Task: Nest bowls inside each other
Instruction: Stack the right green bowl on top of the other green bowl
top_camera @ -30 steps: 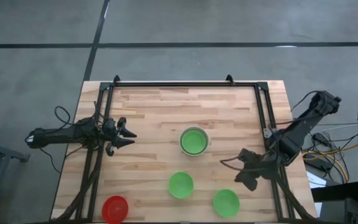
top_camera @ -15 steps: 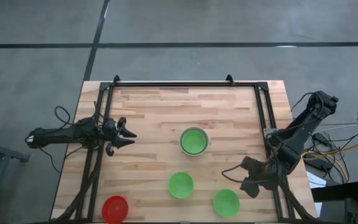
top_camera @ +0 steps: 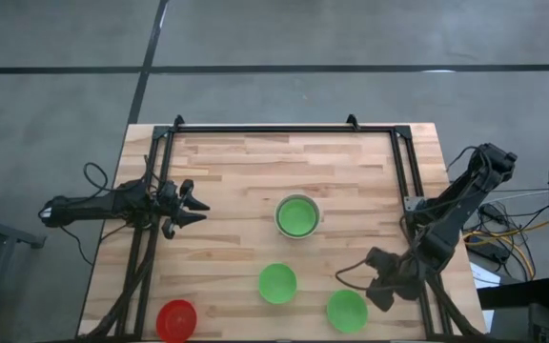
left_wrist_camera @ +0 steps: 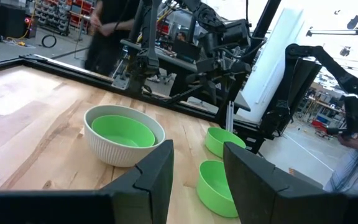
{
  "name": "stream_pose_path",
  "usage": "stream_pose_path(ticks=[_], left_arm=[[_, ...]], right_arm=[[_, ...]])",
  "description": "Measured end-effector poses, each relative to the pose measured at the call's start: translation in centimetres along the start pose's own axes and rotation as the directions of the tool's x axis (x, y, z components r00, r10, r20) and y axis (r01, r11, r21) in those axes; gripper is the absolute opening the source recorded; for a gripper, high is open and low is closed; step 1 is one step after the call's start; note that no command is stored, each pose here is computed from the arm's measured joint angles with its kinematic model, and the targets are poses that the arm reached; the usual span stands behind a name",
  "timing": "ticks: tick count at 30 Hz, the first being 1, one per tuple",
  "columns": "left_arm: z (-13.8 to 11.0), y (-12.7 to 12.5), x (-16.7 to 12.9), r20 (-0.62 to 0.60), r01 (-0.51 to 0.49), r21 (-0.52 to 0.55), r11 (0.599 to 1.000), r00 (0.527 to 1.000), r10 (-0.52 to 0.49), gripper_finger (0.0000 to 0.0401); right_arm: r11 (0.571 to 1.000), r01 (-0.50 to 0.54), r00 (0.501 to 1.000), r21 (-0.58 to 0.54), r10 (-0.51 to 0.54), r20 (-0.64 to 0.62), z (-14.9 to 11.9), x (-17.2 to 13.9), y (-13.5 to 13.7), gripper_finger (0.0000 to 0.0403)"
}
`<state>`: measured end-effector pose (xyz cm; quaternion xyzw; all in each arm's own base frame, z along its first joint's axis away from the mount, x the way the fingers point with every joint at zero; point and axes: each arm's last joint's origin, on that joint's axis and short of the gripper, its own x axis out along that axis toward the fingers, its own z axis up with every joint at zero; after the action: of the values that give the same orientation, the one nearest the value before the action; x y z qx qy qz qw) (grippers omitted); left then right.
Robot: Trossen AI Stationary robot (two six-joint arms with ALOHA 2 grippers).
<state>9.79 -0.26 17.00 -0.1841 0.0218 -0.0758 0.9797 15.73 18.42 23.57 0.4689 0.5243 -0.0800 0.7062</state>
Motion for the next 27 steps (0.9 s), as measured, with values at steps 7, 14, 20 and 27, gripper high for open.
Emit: stream_pose_path(ticks=[7,14,20,27], left_arm=[[0.0,0.0,0.0,0.0,0.0,0.0,1.0,1.0,0.0,0.0145],[0.0,0.0,0.0,0.0,0.0,0.0,1.0,1.0,0.0,0.0145],[0.0,0.0,0.0,0.0,0.0,0.0,1.0,1.0,0.0,0.0145],[0.0,0.0,0.0,0.0,0.0,0.0,1.0,1.0,0.0,0.0145]], right_arm=[[1.0,-0.025,1.0,-0.014,0.025,0.007,0.0,0.4,0.1,0.0125],[0.998,-0.054,0.999,-0.011,0.054,0.007,0.0,1.2,-0.6,0.0127],[0.995,-0.103,0.995,0.002,0.103,0.004,0.0,2.2,-1.6,0.0127],[0.989,-0.141,0.99,0.04,0.141,0.005,0.2,2.6,-3.2,0.0128]])
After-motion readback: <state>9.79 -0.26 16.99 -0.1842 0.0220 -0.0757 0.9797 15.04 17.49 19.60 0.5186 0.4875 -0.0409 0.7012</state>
